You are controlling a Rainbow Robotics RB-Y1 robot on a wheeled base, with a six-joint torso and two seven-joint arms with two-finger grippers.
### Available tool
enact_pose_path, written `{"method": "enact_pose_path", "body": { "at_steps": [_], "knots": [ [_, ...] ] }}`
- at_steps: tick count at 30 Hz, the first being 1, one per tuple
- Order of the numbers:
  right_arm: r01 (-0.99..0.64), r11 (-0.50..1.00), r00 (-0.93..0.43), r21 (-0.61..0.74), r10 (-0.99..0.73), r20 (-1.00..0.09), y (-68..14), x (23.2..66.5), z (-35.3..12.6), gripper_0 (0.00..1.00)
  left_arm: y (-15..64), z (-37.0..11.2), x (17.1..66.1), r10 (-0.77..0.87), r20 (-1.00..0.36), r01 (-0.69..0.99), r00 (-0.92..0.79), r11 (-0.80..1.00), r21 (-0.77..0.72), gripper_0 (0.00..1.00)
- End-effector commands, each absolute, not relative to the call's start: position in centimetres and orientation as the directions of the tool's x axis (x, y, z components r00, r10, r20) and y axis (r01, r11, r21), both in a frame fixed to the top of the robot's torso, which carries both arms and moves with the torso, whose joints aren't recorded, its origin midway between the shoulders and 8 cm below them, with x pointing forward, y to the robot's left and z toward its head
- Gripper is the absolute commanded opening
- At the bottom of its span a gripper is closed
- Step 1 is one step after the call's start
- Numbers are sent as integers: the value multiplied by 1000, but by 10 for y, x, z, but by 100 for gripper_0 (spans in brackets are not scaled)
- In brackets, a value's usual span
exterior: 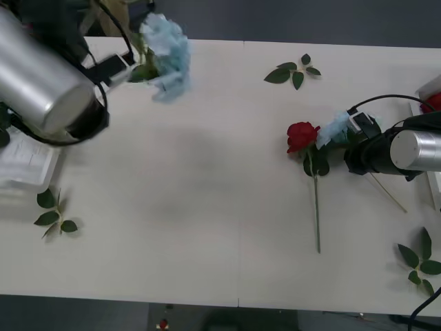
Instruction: Put the red flowers into the right box and the blue flowers into the left box
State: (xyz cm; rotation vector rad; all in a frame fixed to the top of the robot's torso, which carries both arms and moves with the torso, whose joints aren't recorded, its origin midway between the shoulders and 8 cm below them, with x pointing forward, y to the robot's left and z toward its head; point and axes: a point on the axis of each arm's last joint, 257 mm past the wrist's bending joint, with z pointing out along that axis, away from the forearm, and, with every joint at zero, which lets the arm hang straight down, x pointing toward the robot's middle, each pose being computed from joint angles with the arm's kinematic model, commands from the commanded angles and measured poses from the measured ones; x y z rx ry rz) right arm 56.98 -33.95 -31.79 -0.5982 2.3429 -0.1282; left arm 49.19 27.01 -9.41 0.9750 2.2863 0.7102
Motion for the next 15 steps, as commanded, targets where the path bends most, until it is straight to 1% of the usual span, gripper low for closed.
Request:
{"method": "enact_pose_path", "body": {
  "at_steps": [1,5,8,11,15],
  "knots": [
    [-361,895,-640,-261,-441,-629,-349,574,-310,0,344,-30,502,807,-113,412,-579,409,814,1],
    [-336,913,-636,-233,-402,-659,-360,577,-297,0,421,9,498,703,5,302,-711,299,905,1],
    [-343,914,-625,-215,-393,-674,-365,576,-287,0,465,23,490,609,62,269,-791,255,929,0],
    [-364,913,-602,-187,-383,-701,-375,573,-271,0,510,23,477,500,74,248,-863,292,924,0],
    [-401,907,-565,-129,-356,-744,-380,566,-252,0,553,20,465,404,98,242,-909,323,915,0]
  ]
}}
